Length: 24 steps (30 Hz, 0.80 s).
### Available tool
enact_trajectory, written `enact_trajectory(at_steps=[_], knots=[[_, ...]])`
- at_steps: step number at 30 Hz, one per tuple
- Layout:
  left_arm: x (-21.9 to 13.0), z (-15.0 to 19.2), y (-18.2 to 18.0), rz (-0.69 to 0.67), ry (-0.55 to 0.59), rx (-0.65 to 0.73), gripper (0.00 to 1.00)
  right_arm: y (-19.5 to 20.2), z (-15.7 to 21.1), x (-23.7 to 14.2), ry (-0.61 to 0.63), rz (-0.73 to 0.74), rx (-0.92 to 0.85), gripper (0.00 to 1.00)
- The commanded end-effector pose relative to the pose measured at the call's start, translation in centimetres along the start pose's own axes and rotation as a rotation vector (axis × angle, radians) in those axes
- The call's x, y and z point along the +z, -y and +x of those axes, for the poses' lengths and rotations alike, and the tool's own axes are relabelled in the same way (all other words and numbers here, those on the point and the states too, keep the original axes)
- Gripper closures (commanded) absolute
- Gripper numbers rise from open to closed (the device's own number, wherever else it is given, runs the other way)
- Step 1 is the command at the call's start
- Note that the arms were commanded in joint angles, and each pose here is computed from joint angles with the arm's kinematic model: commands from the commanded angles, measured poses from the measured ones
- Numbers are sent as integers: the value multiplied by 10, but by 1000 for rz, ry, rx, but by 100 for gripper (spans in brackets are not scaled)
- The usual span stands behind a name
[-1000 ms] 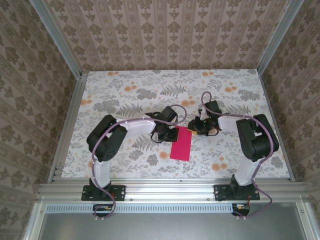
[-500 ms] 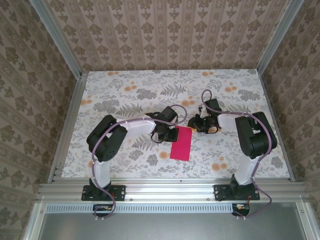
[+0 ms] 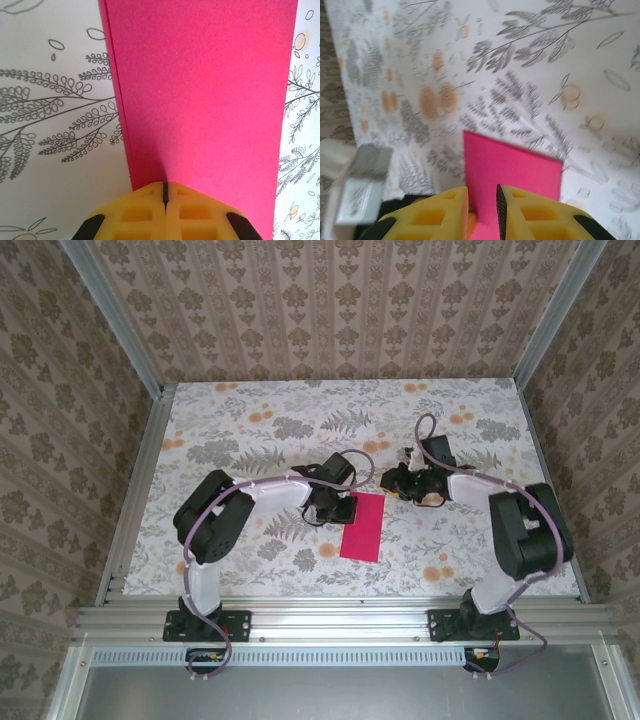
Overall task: Fold a paper plane with a square sheet of paper (pick it up from the middle)
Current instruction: Fold the square sheet of paper in half at the center of the table.
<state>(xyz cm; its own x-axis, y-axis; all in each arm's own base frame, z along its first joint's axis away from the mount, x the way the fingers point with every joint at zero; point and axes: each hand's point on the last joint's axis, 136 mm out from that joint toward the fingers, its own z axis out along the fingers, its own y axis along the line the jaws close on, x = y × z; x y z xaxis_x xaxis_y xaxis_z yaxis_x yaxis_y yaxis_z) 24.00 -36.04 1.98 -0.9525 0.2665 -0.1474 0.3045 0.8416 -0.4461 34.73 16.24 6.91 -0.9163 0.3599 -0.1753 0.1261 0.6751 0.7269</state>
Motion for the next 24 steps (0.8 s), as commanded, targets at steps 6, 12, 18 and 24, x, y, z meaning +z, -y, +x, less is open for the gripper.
enact_trajectory(at_steps=[6,12,18,24], knots=[[6,21,-19,-91,-73,-3,100,2,64,8,-115,-54,47,76],[7,21,-18,-93,-72,-3,100,27,97,24,-173,34,59,76],[7,22,-19,-95,-75,-3,100,50,113,27,-202,88,82,76],[6,21,-17,-93,-72,2,100,21,118,4,-179,10,28,76]])
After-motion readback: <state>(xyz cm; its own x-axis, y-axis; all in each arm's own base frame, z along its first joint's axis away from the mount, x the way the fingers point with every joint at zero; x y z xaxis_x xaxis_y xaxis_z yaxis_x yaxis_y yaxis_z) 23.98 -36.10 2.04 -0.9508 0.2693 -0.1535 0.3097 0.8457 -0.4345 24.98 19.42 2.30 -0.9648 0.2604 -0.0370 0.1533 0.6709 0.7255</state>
